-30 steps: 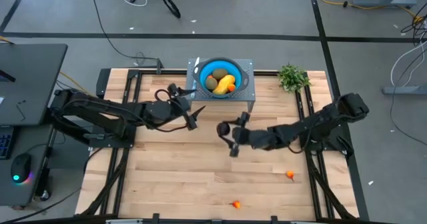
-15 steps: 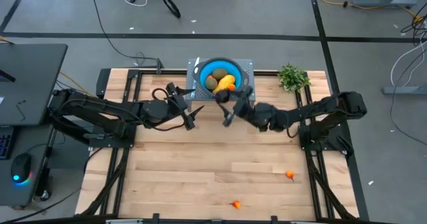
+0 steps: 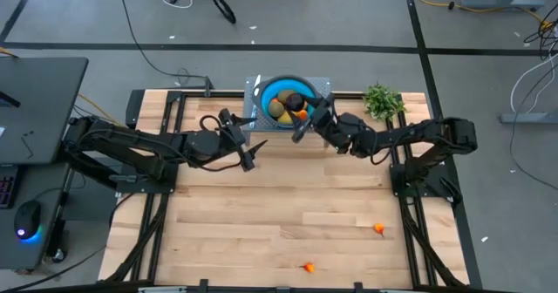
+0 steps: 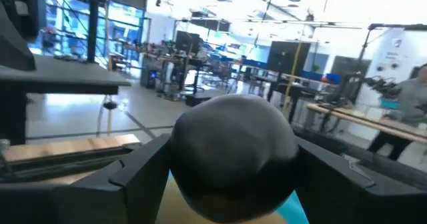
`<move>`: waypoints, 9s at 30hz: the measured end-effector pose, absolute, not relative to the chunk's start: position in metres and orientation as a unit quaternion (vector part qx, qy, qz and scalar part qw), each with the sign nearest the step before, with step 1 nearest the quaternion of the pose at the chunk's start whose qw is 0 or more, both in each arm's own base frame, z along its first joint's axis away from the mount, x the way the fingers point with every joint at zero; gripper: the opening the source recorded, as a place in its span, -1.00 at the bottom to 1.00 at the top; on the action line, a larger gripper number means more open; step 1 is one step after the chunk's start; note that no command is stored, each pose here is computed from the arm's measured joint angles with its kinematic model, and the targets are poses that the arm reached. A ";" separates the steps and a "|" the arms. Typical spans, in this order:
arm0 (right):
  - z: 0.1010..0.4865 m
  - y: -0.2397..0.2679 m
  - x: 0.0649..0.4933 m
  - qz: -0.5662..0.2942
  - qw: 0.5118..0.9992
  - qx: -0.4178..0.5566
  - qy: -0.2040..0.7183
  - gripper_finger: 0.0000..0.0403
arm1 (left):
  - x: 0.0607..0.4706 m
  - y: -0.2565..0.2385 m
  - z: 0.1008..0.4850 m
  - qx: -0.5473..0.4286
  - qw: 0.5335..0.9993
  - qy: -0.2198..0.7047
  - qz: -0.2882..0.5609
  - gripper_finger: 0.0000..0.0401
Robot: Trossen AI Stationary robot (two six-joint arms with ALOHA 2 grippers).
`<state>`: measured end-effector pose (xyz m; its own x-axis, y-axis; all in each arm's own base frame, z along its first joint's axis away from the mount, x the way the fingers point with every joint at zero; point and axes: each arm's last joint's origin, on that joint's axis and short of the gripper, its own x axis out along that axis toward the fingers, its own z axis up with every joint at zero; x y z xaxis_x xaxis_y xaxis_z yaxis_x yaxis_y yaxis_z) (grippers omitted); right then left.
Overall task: Pick & Place Fruit
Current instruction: Put the black plum into the blue strainer bowl, then put the orange pear into the blue strainer bowl
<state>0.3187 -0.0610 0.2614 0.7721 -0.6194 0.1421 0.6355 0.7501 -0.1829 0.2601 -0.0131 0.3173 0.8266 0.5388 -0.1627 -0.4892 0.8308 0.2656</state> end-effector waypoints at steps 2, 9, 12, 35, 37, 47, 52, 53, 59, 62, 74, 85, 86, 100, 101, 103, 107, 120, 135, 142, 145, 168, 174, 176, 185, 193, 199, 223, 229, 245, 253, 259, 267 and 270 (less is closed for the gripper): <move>0.264 -0.064 0.320 -0.337 0.935 -0.106 -0.036 0.42 | 0.260 -0.013 0.317 0.107 0.950 0.116 0.271 0.70; 0.284 -0.069 0.335 -0.333 0.935 -0.115 0.026 0.42 | 0.260 -0.013 0.317 0.107 0.950 0.115 0.271 0.70; 0.284 -0.069 0.336 -0.329 0.935 -0.121 0.056 0.42 | 0.260 -0.013 0.317 0.105 0.950 0.116 0.271 0.70; 0.280 -0.061 0.338 -0.291 0.939 -0.165 0.084 0.42 | 0.280 0.004 0.302 0.116 0.942 0.129 0.288 0.70; 0.281 -0.061 0.338 -0.305 0.934 -0.166 0.086 0.42 | 0.281 0.007 0.301 0.116 0.940 0.131 0.294 0.70; 0.280 -0.065 0.335 -0.350 0.914 -0.179 0.105 0.42 | 0.282 0.012 0.302 0.109 0.939 0.120 0.304 0.70; 0.275 -0.070 0.334 -0.354 0.919 -0.135 0.112 0.42 | 0.283 0.012 0.301 0.104 0.939 0.119 0.306 0.70; 0.275 -0.072 0.333 -0.356 0.919 -0.128 0.111 0.42 | 0.284 0.012 0.300 0.101 0.939 0.119 0.306 0.70; 0.275 -0.089 0.331 -0.337 0.934 -0.076 0.093 0.42 | 0.288 0.012 0.297 0.095 0.943 0.118 0.297 0.70; 0.274 -0.094 0.329 -0.338 0.934 -0.067 0.095 0.42 | 0.290 0.012 0.295 0.096 0.943 0.120 0.295 0.70; 0.272 -0.097 0.328 -0.342 0.931 -0.073 0.107 0.46 | 0.290 0.012 0.295 0.096 0.944 0.121 0.292 0.70; 0.272 -0.096 0.328 -0.343 0.930 -0.074 0.108 0.58 | 0.290 0.012 0.295 0.101 0.943 0.123 0.292 0.70; 0.272 -0.096 0.329 -0.343 0.930 -0.074 0.106 0.59 | 0.290 0.012 0.295 0.101 0.943 0.123 0.292 0.70; 0.278 -0.089 0.331 -0.334 0.934 -0.096 0.081 0.64 | 0.290 0.012 0.295 0.099 0.944 0.122 0.291 0.70; 0.279 -0.088 0.332 -0.332 0.935 -0.100 0.080 0.64 | 0.290 0.011 0.295 0.099 0.944 0.122 0.291 0.70; 0.279 -0.085 0.332 -0.328 0.936 -0.104 0.077 0.64 | 0.290 0.011 0.295 0.099 0.944 0.122 0.291 0.70; 0.280 -0.078 0.333 -0.341 0.928 -0.123 0.084 0.64 | 0.290 0.011 0.295 0.099 0.944 0.122 0.291 0.70; 0.290 -0.027 0.337 -0.389 0.898 -0.192 0.070 0.64 | 0.290 0.011 0.295 0.097 0.949 0.124 0.272 0.70; 0.282 0.011 0.333 -0.431 0.874 -0.193 0.114 0.64 | 0.289 0.008 0.296 0.076 0.957 0.115 0.257 0.70; 0.270 0.016 0.331 -0.426 0.875 -0.179 0.146 0.64 | 0.285 0.002 0.302 0.083 0.960 0.105 0.247 0.70; 0.265 0.021 0.329 -0.416 0.878 -0.176 0.160 0.64 | 0.281 -0.001 0.307 0.083 0.961 0.099 0.244 0.70; 0.251 0.056 0.325 -0.272 0.934 -0.132 0.193 0.64 | 0.273 -0.013 0.316 0.072 0.968 0.082 0.227 0.70; 0.251 0.057 0.326 -0.250 0.935 -0.155 0.199 0.64 | 0.274 -0.014 0.317 0.061 0.973 0.071 0.212 0.70; 0.251 0.057 0.326 -0.248 0.934 -0.161 0.201 0.64 | 0.275 -0.014 0.316 0.061 0.975 0.072 0.203 0.70; 0.249 0.061 0.328 -0.172 0.960 -0.098 0.196 0.64 | 0.275 -0.015 0.316 0.061 0.976 0.072 0.196 0.70; 0.246 0.064 0.328 -0.112 0.969 -0.064 0.212 0.64 | 0.275 -0.015 0.316 0.075 0.976 0.075 0.193 0.70; 0.237 0.075 0.322 -0.017 0.964 -0.020 0.265 0.64 | 0.275 -0.015 0.316 0.079 0.975 0.075 0.193 0.70; 0.198 0.138 0.252 0.082 0.783 0.151 0.598 0.64 | 0.275 -0.015 0.316 0.074 0.975 0.078 0.194 0.70; 0.193 0.139 0.229 0.035 0.707 0.165 0.687 0.64 | 0.275 -0.014 0.316 0.074 0.975 0.078 0.195 0.70; 0.192 0.157 0.191 -0.060 0.622 0.170 0.762 0.64 | 0.274 -0.014 0.314 0.077 0.974 0.088 0.194 0.70; 0.188 0.173 0.172 -0.123 0.653 0.137 0.735 0.64 | 0.274 -0.014 0.314 0.075 0.974 0.088 0.194 0.70; 0.167 0.172 0.148 -0.160 0.633 0.115 0.749 0.64 | 0.274 -0.014 0.313 0.073 0.974 0.088 0.194 0.70; 0.158 0.172 0.138 -0.169 0.619 0.117 0.758 0.64 | 0.274 -0.014 0.313 0.073 0.974 0.088 0.195 0.70; 0.158 0.173 0.139 -0.169 0.631 0.115 0.749 0.64 | 0.274 -0.014 0.314 0.073 0.974 0.088 0.196 0.70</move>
<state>0.1390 0.1727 0.1582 -0.1782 -0.0416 -0.9831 0.3859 0.9161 -0.1087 0.2743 -0.0143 0.3135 0.9077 0.3946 -0.1425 -0.3690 0.9125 0.1764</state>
